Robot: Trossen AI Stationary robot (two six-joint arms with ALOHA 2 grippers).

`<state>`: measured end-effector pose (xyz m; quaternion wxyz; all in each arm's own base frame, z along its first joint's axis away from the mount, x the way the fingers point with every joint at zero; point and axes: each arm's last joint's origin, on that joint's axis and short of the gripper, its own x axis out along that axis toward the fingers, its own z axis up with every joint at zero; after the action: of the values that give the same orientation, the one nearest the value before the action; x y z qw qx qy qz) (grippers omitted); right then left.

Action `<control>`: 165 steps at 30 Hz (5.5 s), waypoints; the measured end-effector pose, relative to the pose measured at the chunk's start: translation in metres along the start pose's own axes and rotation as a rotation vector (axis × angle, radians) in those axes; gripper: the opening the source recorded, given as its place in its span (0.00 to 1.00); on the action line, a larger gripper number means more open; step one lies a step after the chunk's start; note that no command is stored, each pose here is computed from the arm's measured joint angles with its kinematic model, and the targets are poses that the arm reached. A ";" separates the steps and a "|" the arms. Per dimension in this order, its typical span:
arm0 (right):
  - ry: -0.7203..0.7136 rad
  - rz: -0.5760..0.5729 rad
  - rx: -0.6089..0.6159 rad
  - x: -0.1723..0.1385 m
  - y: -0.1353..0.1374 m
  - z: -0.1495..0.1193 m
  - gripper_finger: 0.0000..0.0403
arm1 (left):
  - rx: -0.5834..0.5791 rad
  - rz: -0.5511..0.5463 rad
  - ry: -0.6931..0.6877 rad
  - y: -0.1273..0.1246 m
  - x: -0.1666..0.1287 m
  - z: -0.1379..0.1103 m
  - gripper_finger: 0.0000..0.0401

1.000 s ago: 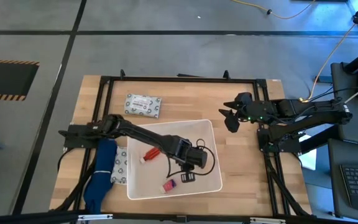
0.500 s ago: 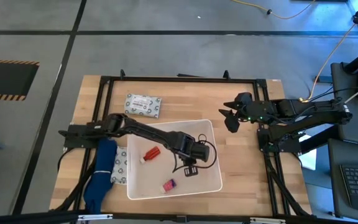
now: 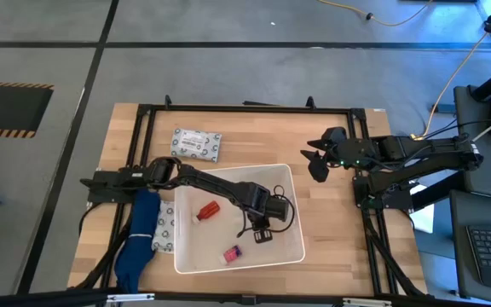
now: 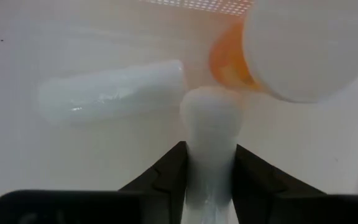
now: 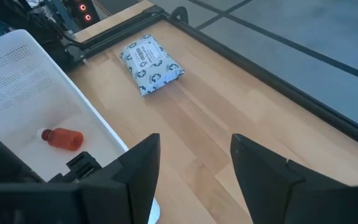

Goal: Pick & place medical supplies in basket/bin
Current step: Put the white rolled gauze into the white bin, then put the top white mailer bag into the white bin

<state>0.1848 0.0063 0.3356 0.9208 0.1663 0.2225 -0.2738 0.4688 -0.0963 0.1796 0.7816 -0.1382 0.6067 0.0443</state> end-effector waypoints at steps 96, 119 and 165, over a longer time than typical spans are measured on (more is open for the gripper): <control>-0.155 0.129 0.328 0.068 -0.074 0.065 0.49 | -0.871 0.247 -0.074 0.344 -0.137 -0.214 0.01; -0.100 0.051 0.334 0.094 -0.091 0.062 0.49 | -0.394 0.348 -0.024 0.372 -0.106 -0.190 0.01; -0.037 0.029 0.336 0.094 -0.092 0.055 0.49 | -0.851 0.269 -0.229 0.344 -0.127 -0.165 0.55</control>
<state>0.2201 -0.1309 0.3183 0.8880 0.3158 0.1541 -0.2967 0.1994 0.2014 0.2081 0.7048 -0.3610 0.4568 0.4053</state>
